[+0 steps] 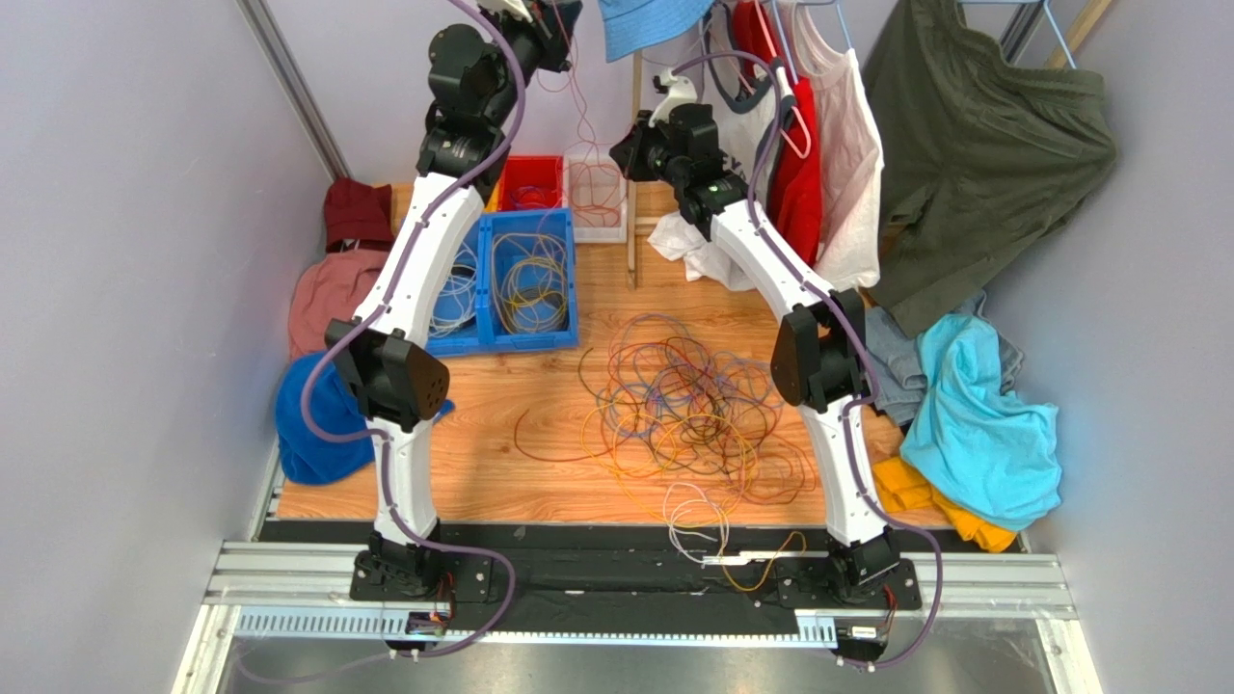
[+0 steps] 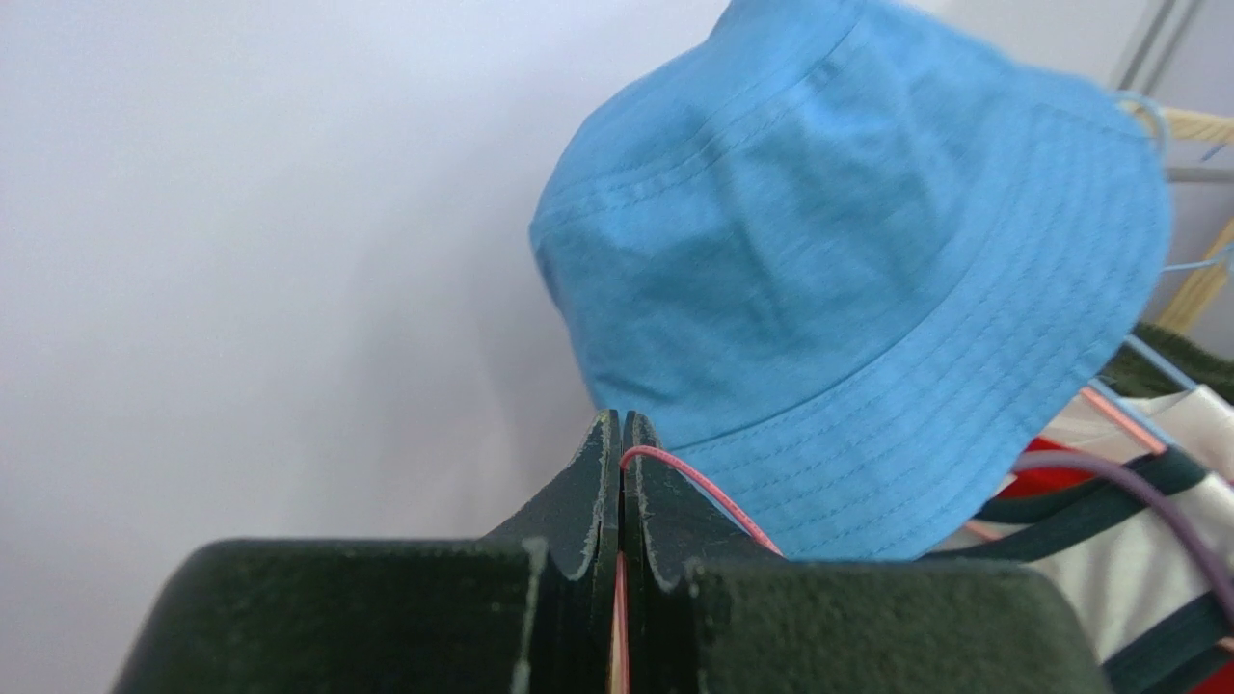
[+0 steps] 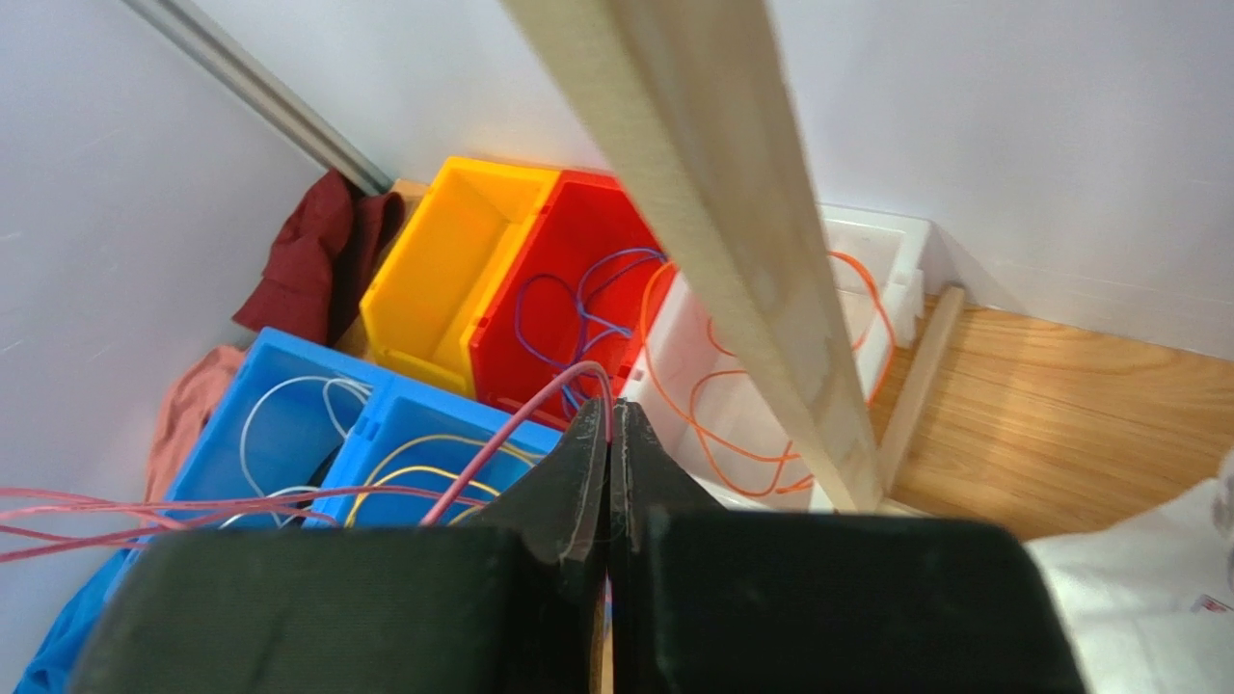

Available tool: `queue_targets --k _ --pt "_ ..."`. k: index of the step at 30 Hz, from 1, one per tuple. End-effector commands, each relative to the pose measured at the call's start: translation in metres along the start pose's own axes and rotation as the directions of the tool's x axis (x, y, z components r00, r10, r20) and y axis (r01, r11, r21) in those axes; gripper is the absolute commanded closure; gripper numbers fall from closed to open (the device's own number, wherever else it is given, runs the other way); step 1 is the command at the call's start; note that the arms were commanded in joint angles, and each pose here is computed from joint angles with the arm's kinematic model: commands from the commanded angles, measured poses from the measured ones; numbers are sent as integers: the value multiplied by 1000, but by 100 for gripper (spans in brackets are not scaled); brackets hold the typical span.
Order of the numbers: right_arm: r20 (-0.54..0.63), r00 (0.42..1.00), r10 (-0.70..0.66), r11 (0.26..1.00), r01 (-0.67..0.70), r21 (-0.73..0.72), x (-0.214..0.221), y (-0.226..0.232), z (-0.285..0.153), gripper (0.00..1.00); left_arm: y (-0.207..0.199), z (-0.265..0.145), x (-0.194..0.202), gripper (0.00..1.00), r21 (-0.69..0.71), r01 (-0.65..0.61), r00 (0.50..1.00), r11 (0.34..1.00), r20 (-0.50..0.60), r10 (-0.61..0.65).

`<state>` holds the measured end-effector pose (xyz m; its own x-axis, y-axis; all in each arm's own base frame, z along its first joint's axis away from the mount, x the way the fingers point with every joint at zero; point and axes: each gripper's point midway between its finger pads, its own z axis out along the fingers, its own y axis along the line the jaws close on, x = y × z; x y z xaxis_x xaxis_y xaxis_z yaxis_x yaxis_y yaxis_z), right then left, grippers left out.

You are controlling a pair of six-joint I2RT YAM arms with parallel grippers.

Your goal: Untangle the cables

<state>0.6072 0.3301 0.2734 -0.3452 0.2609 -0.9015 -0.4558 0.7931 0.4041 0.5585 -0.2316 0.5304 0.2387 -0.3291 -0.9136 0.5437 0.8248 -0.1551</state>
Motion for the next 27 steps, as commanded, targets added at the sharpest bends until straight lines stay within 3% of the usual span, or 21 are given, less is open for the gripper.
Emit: queue_targets --k 1,8,16,27 --pt "99 995 -14 991 27 -130 -37 32 -4 100 -31 -7 -82 100 99 -5 978 995 210 -16" --pt "116 993 -3 981 26 -194 -43 63 -19 100 -34 -11 -110 100 98 -36 952 995 307 5" --pt "164 986 -21 977 54 -205 -64 76 -44 100 -63 -21 -130 100 251 -10 944 968 322 -74" --pt "197 980 -2 976 45 -214 -88 92 -86 100 -99 -50 -171 100 309 17 940 951 320 -120"
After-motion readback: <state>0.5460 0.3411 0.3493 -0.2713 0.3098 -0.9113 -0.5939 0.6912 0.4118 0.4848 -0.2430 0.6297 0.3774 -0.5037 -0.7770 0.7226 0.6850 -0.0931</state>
